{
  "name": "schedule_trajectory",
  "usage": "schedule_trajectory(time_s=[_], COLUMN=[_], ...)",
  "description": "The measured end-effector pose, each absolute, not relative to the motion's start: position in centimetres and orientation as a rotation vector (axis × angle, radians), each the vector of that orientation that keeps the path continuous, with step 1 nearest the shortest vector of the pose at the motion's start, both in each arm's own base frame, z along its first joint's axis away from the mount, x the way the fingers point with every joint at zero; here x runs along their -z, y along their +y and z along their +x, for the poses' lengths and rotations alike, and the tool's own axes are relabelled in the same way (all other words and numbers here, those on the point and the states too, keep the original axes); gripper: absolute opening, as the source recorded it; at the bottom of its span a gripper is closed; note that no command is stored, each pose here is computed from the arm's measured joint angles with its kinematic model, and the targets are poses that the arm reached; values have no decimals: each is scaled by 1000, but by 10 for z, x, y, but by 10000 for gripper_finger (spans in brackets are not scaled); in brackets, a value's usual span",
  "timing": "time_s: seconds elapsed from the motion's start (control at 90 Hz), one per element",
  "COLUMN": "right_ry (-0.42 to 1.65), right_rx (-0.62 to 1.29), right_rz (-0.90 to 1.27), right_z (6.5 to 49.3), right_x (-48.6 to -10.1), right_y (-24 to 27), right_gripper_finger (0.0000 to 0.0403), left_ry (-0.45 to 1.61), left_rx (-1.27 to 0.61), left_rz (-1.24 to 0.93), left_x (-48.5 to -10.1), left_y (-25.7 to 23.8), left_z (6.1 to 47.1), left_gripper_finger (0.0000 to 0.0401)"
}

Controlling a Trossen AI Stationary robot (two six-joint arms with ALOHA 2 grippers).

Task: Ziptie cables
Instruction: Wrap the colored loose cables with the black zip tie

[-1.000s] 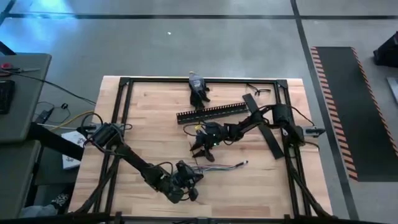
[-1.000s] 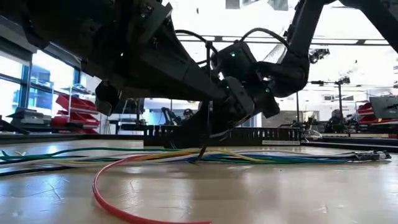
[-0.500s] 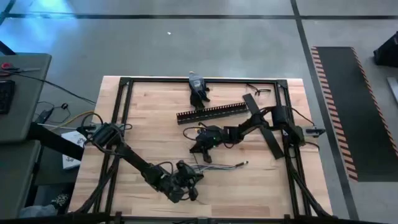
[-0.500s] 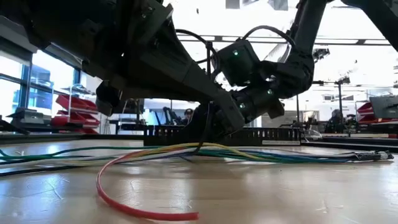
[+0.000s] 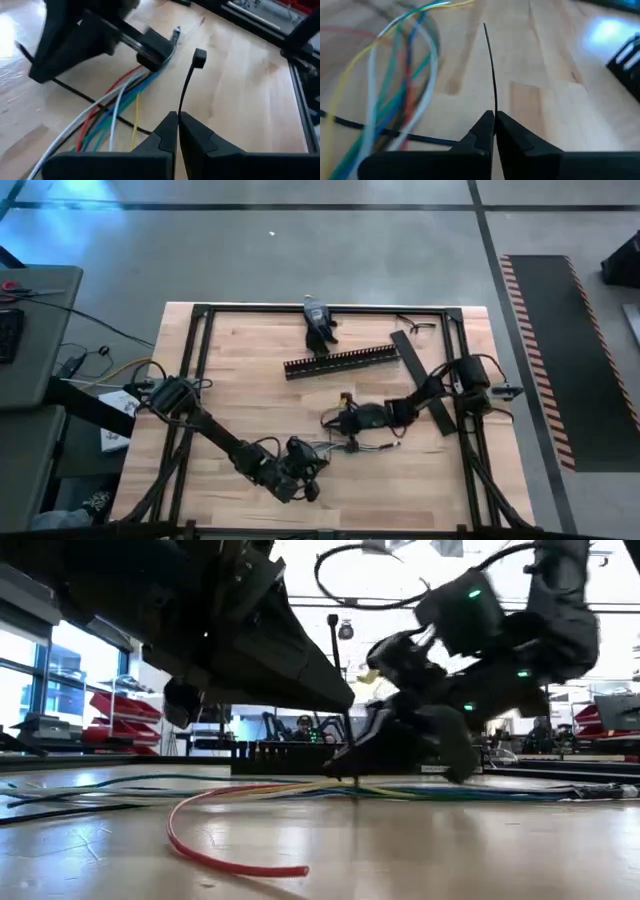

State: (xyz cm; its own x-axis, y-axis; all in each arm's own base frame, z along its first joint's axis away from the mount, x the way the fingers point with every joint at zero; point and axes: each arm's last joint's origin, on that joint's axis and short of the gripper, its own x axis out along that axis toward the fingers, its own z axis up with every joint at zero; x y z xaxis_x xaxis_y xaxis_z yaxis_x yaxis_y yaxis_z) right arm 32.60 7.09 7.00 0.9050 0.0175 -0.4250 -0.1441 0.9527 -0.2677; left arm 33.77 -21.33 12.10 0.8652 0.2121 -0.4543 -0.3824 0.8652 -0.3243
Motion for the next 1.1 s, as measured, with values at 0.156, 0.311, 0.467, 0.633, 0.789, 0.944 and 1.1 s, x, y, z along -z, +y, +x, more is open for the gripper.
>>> schedule_trajectory(time_s=[0.156,0.311,0.467,0.633,0.789,0.944,1.1], right_ry=[369,278,211,197,187,155,119], right_rx=[29,75,56,10,-27,-58,-98], right_rz=[-442,-563,-665,-781,-869,-919,-968], right_z=[321,319,319,319,319,313,303], right_x=[-77,-86,-93,-94,-94,-92,-88], right_y=[95,109,114,115,116,113,104], right_gripper_finger=[0,0,0,0,0,0,0], left_ry=[459,489,483,475,481,497,482], left_rx=[-288,-257,-244,-237,-219,-193,-157], left_rz=[-399,-394,-384,-389,-387,-396,-405], left_x=[-120,-119,-120,-121,-121,-121,-123], left_y=[-204,-199,-198,-199,-204,-205,-205], left_z=[344,348,350,350,347,347,349], left_gripper_finger=[0,0,0,0,0,0,0])
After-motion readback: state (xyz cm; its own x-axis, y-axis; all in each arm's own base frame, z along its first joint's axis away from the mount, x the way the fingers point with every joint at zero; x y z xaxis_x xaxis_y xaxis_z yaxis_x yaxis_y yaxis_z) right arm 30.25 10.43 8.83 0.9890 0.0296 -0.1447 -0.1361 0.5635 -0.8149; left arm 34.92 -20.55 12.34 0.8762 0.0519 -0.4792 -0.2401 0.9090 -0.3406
